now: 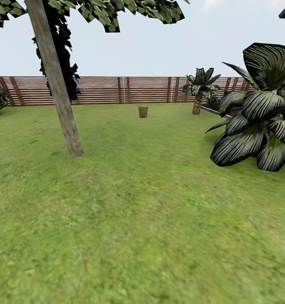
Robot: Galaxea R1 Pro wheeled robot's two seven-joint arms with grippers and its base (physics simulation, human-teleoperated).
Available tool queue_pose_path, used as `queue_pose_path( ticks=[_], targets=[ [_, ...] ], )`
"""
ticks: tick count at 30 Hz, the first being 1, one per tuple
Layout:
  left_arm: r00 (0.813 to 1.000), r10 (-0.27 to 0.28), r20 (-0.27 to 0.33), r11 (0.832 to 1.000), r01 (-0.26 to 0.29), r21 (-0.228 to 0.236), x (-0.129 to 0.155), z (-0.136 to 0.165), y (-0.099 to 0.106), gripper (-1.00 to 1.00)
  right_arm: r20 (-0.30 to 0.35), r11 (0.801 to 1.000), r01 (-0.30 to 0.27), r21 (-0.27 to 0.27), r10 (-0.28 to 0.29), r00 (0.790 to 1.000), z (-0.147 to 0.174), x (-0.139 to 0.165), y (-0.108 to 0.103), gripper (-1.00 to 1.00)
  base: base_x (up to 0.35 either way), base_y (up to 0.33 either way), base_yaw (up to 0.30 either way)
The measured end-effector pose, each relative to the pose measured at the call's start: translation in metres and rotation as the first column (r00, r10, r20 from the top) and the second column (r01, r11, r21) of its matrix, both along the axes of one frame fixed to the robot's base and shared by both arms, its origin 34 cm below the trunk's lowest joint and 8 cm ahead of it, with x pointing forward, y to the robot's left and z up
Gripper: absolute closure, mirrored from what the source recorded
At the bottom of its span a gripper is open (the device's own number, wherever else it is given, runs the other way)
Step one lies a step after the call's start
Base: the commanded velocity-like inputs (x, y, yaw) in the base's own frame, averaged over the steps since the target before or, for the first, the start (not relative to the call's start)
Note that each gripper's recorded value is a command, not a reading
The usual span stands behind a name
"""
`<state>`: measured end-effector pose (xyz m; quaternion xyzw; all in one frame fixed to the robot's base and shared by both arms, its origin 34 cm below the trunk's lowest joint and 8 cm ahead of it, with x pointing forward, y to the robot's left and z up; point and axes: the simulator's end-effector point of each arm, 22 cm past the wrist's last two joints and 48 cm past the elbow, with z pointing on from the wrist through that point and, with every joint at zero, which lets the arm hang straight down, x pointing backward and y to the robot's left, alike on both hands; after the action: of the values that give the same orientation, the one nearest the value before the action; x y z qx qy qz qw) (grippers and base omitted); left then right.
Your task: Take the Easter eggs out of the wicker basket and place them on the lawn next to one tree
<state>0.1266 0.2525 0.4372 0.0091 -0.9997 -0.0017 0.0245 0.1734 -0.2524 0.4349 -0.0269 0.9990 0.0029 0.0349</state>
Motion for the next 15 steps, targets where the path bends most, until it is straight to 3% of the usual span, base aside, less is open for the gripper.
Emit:
queue_pose_path(
  ticks=[15],
  targets=[
    [1.000, 0.000, 0.000, 1.000, 0.000, -0.001, 0.0000, 0.0000, -0.0004, -1.00, 0.000, 1.000, 0.000, -0.003, 0.000, 1.000, 0.0000, 0.0000, -0.0023, -1.00, 0.303, 0.099, 0.000]
  ],
)
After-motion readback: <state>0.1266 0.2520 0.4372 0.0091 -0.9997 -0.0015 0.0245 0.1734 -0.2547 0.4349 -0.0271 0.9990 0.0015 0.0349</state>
